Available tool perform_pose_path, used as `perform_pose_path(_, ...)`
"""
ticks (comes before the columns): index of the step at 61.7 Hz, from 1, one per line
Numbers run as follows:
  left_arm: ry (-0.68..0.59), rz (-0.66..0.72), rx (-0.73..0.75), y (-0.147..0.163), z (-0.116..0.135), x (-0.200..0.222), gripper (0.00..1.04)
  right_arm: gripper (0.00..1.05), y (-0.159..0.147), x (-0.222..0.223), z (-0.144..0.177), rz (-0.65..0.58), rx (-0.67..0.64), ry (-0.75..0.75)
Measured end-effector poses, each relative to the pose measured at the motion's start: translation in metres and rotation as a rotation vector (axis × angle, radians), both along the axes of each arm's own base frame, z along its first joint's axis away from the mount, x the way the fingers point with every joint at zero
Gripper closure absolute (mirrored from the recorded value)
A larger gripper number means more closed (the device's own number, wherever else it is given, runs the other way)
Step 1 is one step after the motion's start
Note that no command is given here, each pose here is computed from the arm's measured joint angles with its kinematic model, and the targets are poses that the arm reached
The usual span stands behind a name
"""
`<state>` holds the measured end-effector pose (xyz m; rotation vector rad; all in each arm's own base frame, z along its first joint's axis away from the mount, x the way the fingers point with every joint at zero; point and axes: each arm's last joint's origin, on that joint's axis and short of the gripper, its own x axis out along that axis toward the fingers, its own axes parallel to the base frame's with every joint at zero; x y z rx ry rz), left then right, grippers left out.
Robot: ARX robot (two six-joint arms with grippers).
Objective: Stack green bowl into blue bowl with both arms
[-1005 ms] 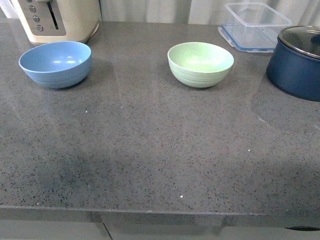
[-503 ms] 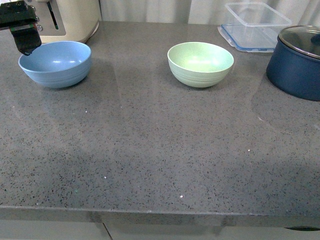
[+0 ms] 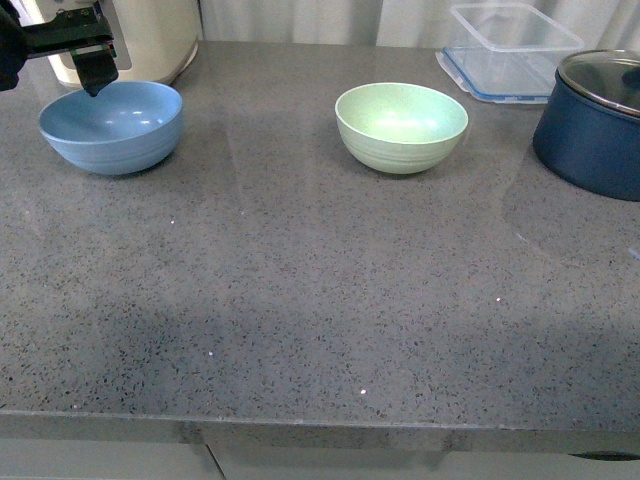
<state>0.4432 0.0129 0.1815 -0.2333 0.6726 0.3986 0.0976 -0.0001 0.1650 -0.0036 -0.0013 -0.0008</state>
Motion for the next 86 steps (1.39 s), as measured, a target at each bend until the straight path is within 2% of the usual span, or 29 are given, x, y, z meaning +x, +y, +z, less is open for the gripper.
perform_pose_path(31, 0.064, -0.002, -0.009, -0.007, -0.034, 0.027, 0.08, 0.1, 0.0, 0.0, 0.0, 0.0, 0.0, 0.0)
perform_pose_path(37, 0.075, -0.01, -0.02, -0.014, -0.04, 0.03, 0.27, 0.1, 0.0, 0.0, 0.0, 0.0, 0.0, 0.0)
perform_pose_path(47, 0.072, -0.017, -0.036, -0.024, -0.039, 0.031, 0.5, 0.1, 0.0, 0.0, 0.0, 0.0, 0.0, 0.0)
perform_pose_path(52, 0.067, -0.021, -0.045, -0.029, -0.038, 0.031, 0.66, 0.1, 0.0, 0.0, 0.0, 0.0, 0.0, 0.0)
perform_pose_path(57, 0.055, -0.03, -0.058, -0.033, -0.03, 0.03, 0.85, 0.1, 0.0, 0.0, 0.0, 0.0, 0.0, 0.0)
perform_pose_path(61, 0.023, -0.03, -0.066, -0.035, -0.017, 0.028, 0.95, 0.1, 0.0, 0.0, 0.0, 0.0, 0.0, 0.0)
perform_pose_path(71, -0.007, -0.049, -0.071, -0.043, 0.002, 0.024, 0.97, 0.1, 0.0, 0.0, 0.0, 0.0, 0.0, 0.0)
perform_pose_path(86, -0.019, -0.095, -0.09, -0.07, 0.009, 0.019, 0.97, 0.1, 0.0, 0.0, 0.0, 0.0, 0.0, 0.0)
